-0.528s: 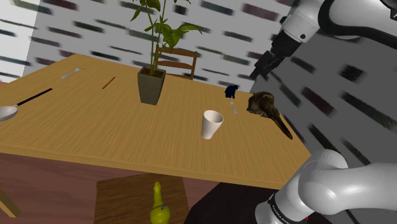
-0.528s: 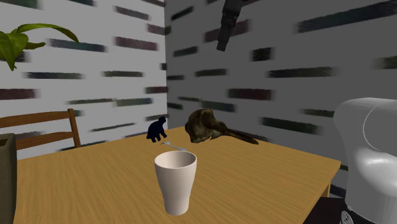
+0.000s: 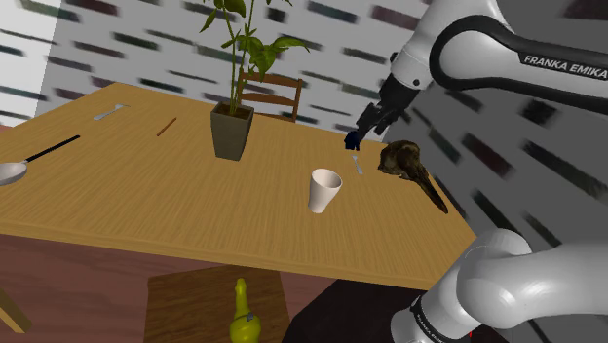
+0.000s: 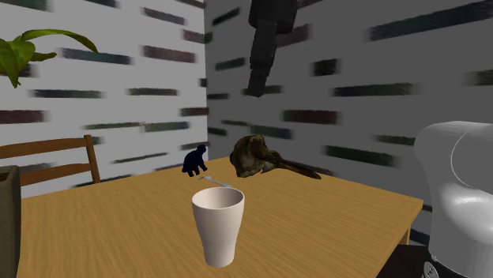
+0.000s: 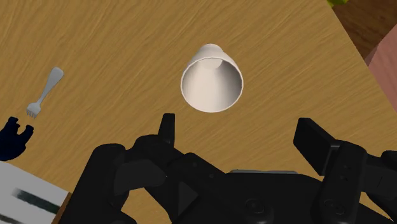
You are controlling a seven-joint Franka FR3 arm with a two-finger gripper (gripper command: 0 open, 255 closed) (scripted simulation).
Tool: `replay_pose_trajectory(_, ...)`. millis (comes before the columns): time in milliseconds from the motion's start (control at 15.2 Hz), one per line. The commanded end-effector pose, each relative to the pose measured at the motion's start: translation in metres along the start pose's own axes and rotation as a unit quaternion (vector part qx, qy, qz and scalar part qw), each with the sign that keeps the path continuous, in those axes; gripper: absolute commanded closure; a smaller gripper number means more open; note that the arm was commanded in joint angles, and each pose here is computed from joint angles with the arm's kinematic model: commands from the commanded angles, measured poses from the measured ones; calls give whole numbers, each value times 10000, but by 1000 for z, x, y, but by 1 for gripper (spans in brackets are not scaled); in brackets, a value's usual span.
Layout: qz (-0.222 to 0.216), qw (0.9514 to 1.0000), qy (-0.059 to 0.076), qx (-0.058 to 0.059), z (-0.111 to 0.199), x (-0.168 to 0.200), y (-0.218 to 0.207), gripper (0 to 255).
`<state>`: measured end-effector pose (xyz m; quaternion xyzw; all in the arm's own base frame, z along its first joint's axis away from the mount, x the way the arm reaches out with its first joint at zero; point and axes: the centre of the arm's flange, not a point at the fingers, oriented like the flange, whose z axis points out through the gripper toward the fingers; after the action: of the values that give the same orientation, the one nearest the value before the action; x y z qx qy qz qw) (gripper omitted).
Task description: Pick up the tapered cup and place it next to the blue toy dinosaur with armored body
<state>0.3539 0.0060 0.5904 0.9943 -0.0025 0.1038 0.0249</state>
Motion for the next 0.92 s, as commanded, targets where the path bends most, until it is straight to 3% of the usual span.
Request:
replay_pose_trajectory(0,34,9999,-93,-92,22,11,-10,0)
replay_pose_trajectory(858,245,9947,-729,-680,188,60,-71,0)
